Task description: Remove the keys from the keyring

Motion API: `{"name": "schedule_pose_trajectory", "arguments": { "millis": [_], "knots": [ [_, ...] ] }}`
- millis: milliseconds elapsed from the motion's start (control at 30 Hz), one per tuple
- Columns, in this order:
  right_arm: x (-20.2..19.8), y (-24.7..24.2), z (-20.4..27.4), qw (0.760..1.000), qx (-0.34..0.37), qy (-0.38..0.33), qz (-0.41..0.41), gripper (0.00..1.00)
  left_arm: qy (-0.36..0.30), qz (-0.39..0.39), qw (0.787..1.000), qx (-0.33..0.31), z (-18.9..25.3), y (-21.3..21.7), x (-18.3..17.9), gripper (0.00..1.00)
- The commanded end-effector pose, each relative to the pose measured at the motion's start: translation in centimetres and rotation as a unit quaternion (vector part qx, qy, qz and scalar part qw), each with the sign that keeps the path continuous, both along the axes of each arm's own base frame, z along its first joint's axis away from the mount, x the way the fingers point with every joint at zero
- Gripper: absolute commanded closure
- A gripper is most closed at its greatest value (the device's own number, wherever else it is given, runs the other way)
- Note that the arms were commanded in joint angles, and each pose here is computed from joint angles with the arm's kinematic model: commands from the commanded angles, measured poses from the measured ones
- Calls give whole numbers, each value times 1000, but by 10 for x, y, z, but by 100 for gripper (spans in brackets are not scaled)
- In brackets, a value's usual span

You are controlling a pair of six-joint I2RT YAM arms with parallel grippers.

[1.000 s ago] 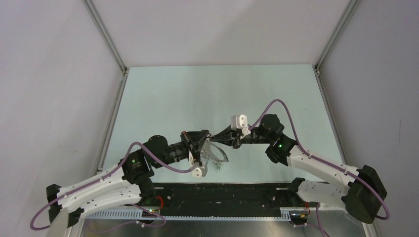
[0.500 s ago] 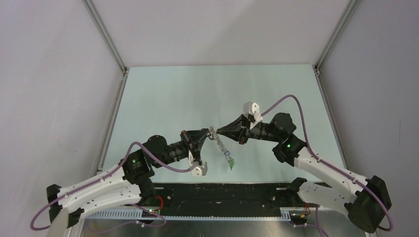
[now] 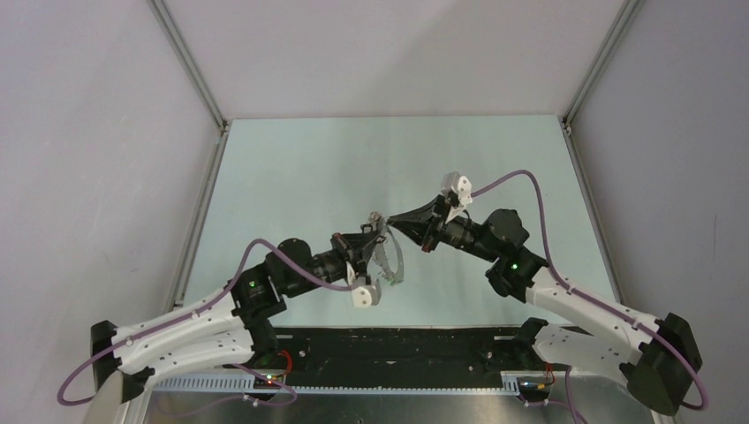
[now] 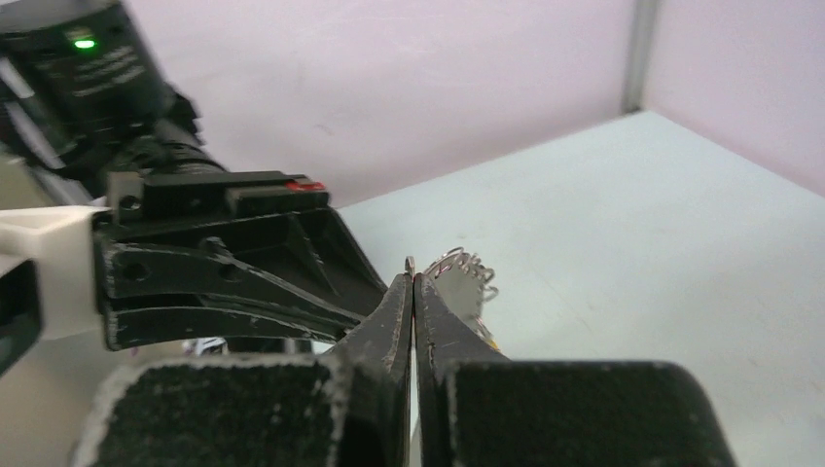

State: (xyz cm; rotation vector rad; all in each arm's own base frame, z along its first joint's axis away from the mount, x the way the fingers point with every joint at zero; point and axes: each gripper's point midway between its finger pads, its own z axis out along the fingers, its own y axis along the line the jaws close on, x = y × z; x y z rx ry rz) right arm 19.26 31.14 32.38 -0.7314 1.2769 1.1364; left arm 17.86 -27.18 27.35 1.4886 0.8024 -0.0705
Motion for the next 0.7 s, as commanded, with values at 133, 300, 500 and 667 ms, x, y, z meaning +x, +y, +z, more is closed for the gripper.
{"name": "schedule_pose_trajectory", "arguments": {
  "millis": [133,300,500,667],
  "knots": [
    [46,-102,12,970,3,-22,-242,100,184,287,889,-305,55,49,85,100],
    [41,-133,17,956,-15,-55,-288,100,233,512,649,-513,18,130,129,100],
    [38,-148,25,947,-12,-74,-313,100,364,563,532,-517,-54,146,171,92],
    [35,-148,29,948,-7,-80,-308,100,410,586,500,-489,-93,156,189,29]
  ]
}}
